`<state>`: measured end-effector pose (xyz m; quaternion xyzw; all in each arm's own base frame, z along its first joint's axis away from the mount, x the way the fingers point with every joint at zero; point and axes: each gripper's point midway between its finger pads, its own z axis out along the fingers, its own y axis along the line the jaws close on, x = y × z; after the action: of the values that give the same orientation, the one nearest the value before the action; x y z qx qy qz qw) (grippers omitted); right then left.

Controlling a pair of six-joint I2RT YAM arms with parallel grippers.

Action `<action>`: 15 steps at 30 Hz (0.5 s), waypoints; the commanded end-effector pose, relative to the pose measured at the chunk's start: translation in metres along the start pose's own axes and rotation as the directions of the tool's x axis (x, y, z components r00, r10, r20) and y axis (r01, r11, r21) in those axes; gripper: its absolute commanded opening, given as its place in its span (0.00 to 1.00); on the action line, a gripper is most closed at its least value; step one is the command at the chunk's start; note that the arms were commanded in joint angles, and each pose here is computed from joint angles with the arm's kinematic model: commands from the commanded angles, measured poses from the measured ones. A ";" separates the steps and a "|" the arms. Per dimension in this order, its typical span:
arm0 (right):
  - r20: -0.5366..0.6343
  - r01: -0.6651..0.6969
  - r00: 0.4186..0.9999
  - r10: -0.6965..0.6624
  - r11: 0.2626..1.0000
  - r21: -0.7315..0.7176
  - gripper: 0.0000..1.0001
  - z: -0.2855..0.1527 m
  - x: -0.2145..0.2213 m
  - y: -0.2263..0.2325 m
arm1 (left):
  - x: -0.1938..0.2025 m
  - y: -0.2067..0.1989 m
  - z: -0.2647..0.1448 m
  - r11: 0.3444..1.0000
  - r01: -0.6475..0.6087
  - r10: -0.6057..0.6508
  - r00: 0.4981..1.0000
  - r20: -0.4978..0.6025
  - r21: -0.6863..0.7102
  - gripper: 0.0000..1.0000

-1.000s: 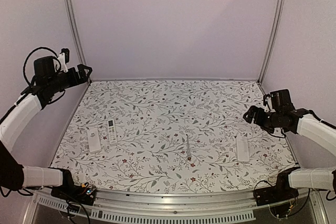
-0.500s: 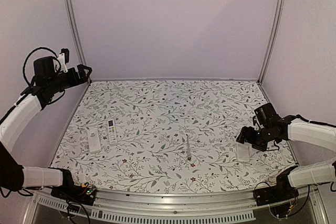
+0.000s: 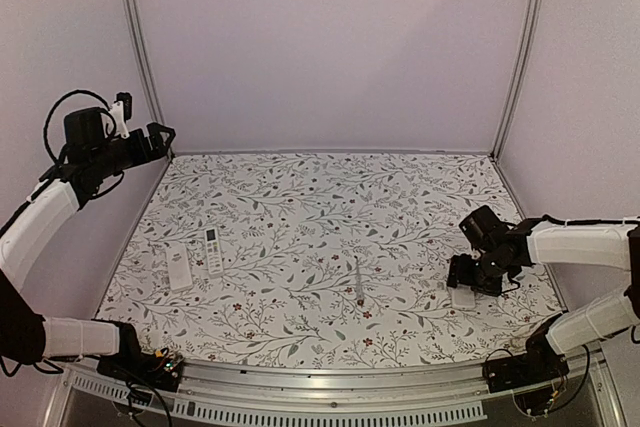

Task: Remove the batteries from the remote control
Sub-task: Pick up the remote control from the center of the board.

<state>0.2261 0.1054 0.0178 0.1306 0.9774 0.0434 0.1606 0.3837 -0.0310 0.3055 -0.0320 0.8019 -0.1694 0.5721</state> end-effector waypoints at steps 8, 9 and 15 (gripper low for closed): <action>0.002 0.063 0.998 -0.064 0.990 0.125 0.73 0.000 0.002 0.001 | 0.012 -0.003 0.004 1.000 0.007 -0.006 0.999 -0.035 0.015 1.00; -0.001 0.069 0.998 -0.069 0.989 0.132 0.73 0.001 0.003 0.002 | 0.012 -0.003 0.004 1.000 0.008 -0.008 0.999 -0.036 0.017 1.00; -0.010 0.135 0.991 -0.134 0.987 0.091 0.68 0.008 0.004 0.024 | 0.013 -0.003 0.005 1.000 0.011 -0.010 0.999 -0.040 0.020 1.00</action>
<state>0.2254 0.1156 0.0126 0.0957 0.9838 -0.0157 0.1508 0.3837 -0.0320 0.3051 -0.0308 0.8022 -0.1715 0.5711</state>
